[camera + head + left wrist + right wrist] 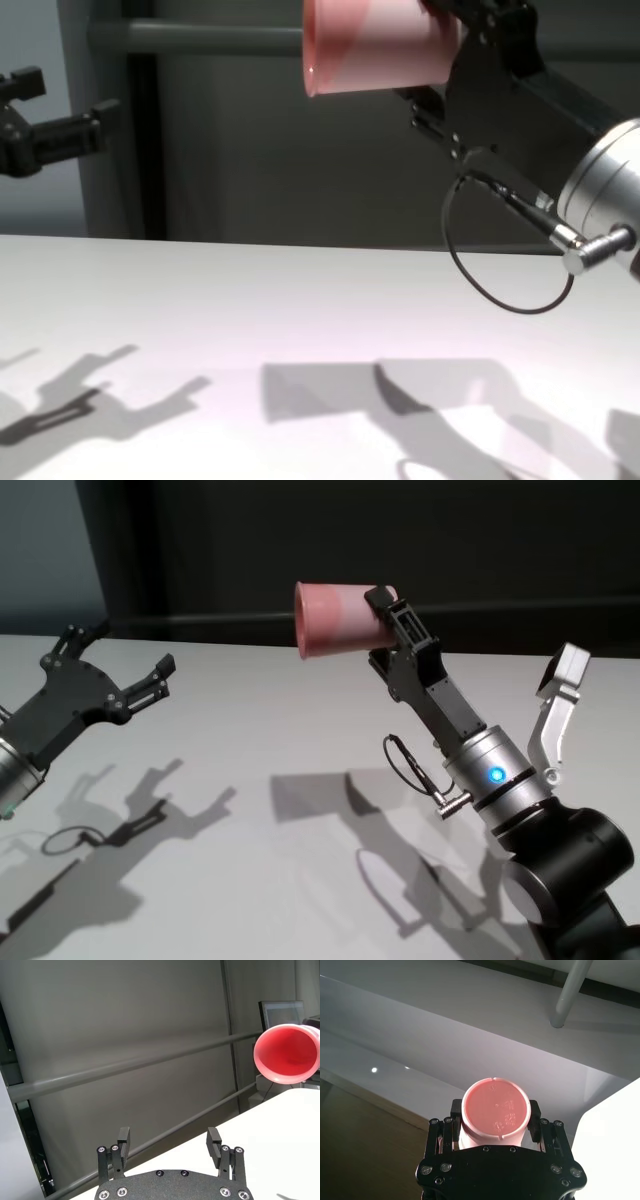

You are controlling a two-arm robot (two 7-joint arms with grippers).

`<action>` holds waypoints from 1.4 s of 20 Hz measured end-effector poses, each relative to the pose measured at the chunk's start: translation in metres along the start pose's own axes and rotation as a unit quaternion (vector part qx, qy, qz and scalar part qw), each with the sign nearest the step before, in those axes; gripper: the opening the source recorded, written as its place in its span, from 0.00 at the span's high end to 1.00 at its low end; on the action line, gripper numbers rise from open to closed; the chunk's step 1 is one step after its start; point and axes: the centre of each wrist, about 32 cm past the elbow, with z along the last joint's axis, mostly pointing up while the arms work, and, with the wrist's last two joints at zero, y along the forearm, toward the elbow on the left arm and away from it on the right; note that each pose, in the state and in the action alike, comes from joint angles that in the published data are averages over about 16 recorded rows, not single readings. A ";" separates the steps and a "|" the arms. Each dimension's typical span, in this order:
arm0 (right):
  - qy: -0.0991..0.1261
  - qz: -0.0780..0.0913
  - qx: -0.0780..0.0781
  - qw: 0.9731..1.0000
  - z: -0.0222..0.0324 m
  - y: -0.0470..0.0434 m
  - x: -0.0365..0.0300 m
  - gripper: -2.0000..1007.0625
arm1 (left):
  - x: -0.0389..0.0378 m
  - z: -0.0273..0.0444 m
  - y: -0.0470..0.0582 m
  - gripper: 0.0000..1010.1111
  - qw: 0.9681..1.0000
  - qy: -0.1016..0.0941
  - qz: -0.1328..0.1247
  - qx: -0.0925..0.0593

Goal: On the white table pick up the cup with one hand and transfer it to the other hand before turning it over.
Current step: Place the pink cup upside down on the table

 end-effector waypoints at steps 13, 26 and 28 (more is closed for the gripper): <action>0.000 0.000 0.000 1.000 0.0000 0.0000 0.0000 0.26 | -0.0155 -0.0368 0.006 0.01 1.000 0.016 -0.007 0.023; 0.000 0.000 0.000 1.000 0.0000 0.0000 0.0000 0.26 | -0.0200 -0.0451 0.016 0.01 0.998 0.033 -0.014 0.046; 0.000 0.000 0.000 1.000 0.0000 0.0000 0.0000 0.26 | -0.0199 -0.0451 0.016 0.01 0.998 0.034 -0.015 0.046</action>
